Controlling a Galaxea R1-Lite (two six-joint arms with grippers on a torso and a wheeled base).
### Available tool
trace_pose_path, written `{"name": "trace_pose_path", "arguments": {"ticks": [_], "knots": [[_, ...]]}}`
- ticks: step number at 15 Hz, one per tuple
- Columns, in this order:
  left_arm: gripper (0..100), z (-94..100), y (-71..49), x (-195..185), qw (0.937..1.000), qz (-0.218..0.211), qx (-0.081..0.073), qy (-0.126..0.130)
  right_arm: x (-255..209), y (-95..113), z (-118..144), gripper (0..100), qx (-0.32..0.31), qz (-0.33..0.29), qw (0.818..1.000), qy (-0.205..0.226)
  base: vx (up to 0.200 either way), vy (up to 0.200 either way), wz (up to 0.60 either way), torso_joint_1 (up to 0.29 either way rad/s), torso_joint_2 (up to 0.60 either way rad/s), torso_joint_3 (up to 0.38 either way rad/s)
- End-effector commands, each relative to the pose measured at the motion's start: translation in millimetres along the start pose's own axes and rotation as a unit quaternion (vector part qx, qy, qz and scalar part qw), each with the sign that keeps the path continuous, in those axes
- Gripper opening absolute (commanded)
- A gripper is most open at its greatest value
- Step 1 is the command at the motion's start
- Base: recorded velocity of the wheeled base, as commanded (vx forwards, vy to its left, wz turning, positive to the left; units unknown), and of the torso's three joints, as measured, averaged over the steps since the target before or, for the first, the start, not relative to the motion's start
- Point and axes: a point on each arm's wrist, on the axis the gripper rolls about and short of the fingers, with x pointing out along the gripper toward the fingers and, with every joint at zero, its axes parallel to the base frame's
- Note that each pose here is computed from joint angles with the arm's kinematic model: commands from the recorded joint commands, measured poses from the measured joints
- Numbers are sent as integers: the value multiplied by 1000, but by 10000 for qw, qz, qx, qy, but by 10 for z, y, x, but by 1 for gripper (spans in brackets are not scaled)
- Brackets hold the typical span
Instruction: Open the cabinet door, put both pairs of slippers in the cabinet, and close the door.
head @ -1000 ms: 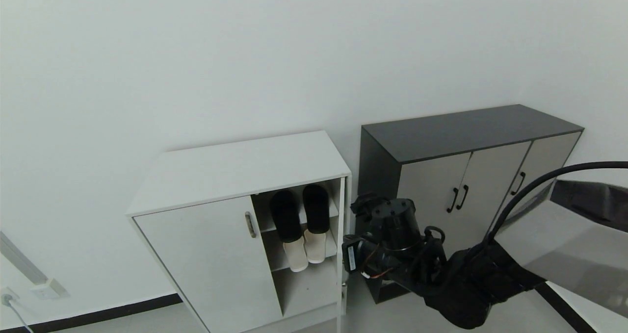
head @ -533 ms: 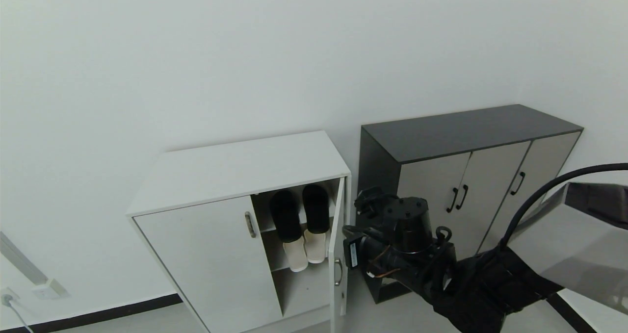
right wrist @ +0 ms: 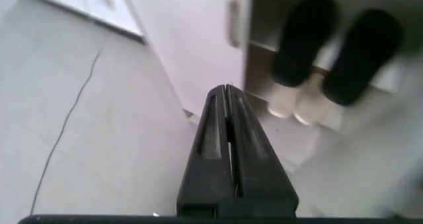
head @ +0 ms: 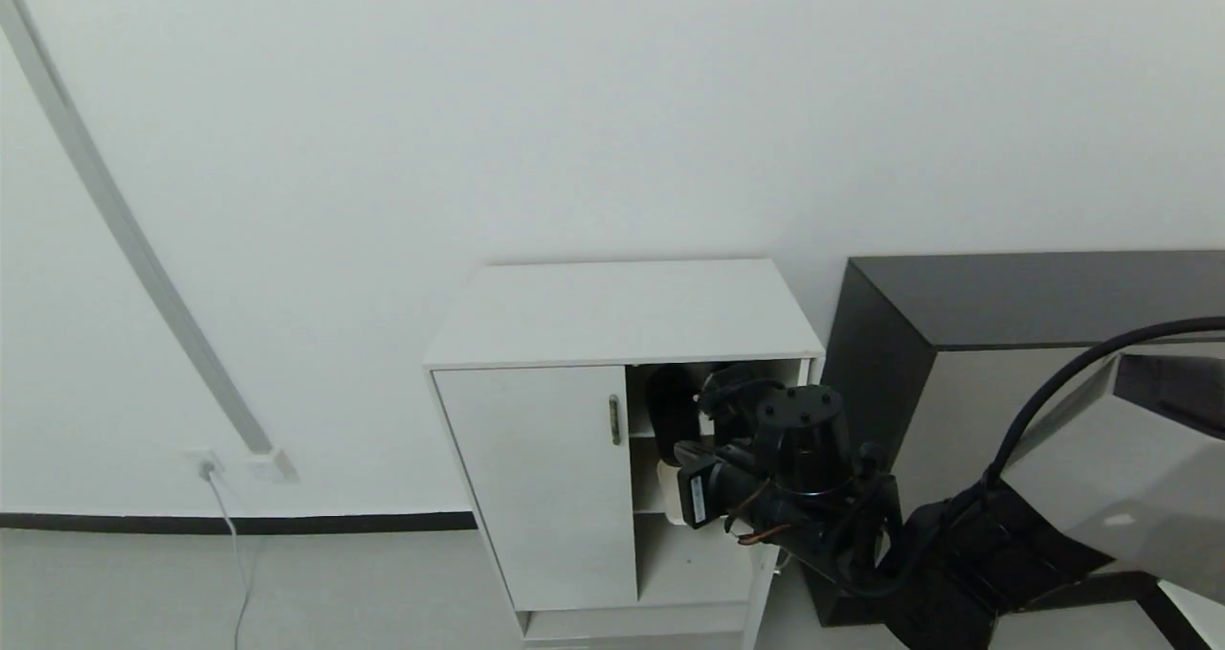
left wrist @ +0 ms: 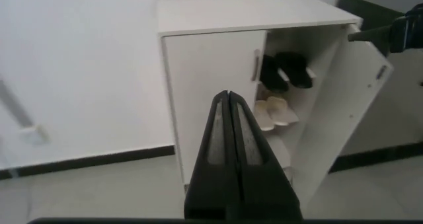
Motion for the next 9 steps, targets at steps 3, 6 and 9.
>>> {"name": "trace_pose_path", "arguments": {"ticks": [3,6,9], "knots": [[0,-1,0,1,10000,0,-5,12,-16,-77,-36,0,-69,-97,9999,62,0,0,0,0,0,0],[0,-1,0,1,10000,0,-5,12,-155,-300,105,0,-142,-435,9989,-35,0,0,0,0,0,0],[0,-1,0,1,10000,-8,3,12,-490,-561,199,0,-109,-819,9954,486,0,0,0,0,0,0]]}}
